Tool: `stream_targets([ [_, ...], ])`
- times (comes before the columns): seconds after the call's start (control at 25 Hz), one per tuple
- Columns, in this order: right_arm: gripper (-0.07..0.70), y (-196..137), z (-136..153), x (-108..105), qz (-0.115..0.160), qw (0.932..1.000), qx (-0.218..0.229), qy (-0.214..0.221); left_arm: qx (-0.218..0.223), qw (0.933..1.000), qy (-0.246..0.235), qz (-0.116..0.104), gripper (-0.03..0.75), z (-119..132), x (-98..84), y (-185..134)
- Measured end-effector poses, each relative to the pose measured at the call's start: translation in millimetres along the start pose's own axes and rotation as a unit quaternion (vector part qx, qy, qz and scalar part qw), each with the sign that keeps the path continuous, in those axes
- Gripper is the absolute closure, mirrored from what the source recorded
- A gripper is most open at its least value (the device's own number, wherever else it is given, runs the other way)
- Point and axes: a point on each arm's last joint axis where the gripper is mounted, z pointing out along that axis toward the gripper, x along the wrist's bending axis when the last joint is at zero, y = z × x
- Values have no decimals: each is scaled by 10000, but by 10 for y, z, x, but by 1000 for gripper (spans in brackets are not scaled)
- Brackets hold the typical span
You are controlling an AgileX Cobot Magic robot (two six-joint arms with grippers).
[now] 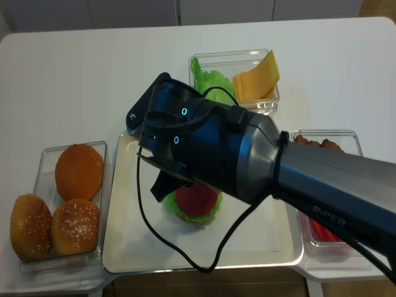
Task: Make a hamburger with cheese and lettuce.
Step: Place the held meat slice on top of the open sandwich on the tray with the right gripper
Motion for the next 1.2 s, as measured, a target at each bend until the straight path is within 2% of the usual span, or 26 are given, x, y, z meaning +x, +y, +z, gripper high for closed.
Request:
stream_targets([
  [0.2,483,-1,0,1,-5,10000,3,7,0,10000,0,0,356,0,0,0],
  [0.52,418,1,0,4,-24,10000,-4,20,0,10000,0,0,356,0,0,0],
  [1.08,414,1,-2,43,68,9997,0,235,0,10000,0,0,356,0,0,0],
  [1.2,379,3,-2,48,77,9996,-14,262,0,10000,0,0,356,0,0,0],
])
